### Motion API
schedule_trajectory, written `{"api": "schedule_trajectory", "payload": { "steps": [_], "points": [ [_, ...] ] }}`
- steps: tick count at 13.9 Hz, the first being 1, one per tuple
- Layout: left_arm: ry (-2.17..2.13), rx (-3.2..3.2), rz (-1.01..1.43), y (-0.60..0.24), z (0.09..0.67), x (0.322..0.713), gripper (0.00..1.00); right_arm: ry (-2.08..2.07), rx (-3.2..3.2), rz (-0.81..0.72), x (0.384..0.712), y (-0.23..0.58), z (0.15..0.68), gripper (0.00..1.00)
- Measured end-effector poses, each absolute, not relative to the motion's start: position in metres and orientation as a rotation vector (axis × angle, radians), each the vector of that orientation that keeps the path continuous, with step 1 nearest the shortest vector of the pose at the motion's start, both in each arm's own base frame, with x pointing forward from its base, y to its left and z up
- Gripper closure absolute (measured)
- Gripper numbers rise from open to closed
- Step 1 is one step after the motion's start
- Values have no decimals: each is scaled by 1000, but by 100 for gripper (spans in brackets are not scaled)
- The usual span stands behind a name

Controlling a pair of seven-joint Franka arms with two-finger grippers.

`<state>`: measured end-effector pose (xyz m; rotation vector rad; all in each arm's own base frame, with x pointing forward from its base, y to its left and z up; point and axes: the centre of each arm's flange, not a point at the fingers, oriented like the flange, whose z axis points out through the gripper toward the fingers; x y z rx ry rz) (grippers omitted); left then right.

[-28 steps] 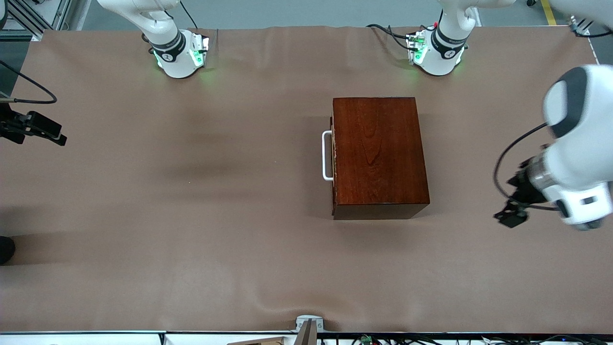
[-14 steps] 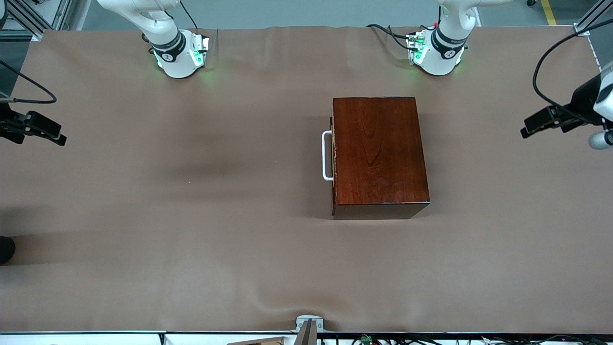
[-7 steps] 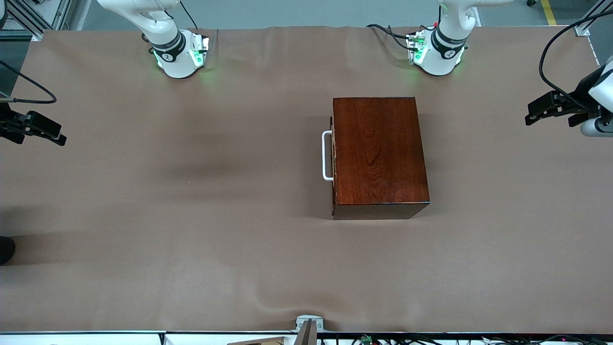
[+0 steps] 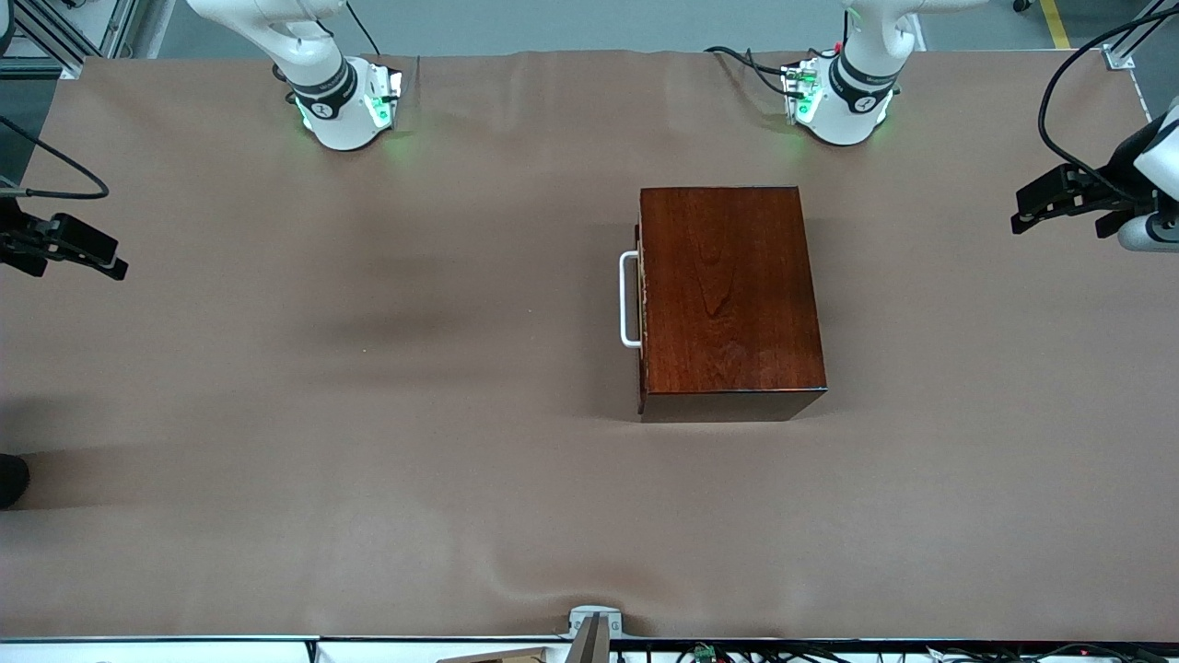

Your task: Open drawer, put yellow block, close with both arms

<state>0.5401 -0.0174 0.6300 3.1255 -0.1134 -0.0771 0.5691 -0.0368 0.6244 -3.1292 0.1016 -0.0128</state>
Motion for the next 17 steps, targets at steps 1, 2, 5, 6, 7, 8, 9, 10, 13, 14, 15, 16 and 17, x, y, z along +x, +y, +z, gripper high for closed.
{"api": "schedule_trajectory", "payload": {
  "steps": [1, 2, 5, 6, 7, 8, 9, 10, 13, 14, 15, 16, 17],
  "points": [
    [-116, 3126, -75, -18, 630, 540, 0, 102, -3129, -13, 569, -37, 624, 0],
    [-119, 3131, -70, -19, 632, 540, 0, 102, -3129, -13, 569, -37, 624, 0],
    [-138, 3189, -39, -20, 641, 541, 0, 102, -3129, -13, 569, -37, 624, 0],
    [-135, 3192, -34, -23, 643, 540, 0, 102, -3129, -13, 569, -37, 624, 0],
    [-121, 3193, -34, -26, 643, 540, 0, 102, -3129, -13, 569, -37, 624, 0],
    [-113, 3194, -36, -28, 642, 540, 0, 102, -3129, -13, 569, -37, 624, 0],
    [-119, 3194, -39, -30, 641, 541, 0, 102, -3129, -13, 569, -37, 624, 0],
    [-127, 3193, -43, -33, 640, 541, 0, 102, -3129, -13, 569, -37, 624, 0],
    [-134, 3191, -68, -40, 636, 540, 0, 102, -3129, -13, 569, -37, 624, 0],
    [-138, 3191, -77, -43, 634, 540, 0, 101, -3129, -13, 569, -37, 624, 0],
    [-143, 3190, -82, -46, 633, 540, 0, 101, -3129, -13, 569, -37, 624, 0],
    [-146, 3189, -84, -47, 632, 539, 0, 101, -3129, -13, 569, -37, 624, 0],
    [-147, 3189, -85, -48, 632, 539, 0, 101, -3129, -13, 569, -37, 624, 0]
  ]
}}
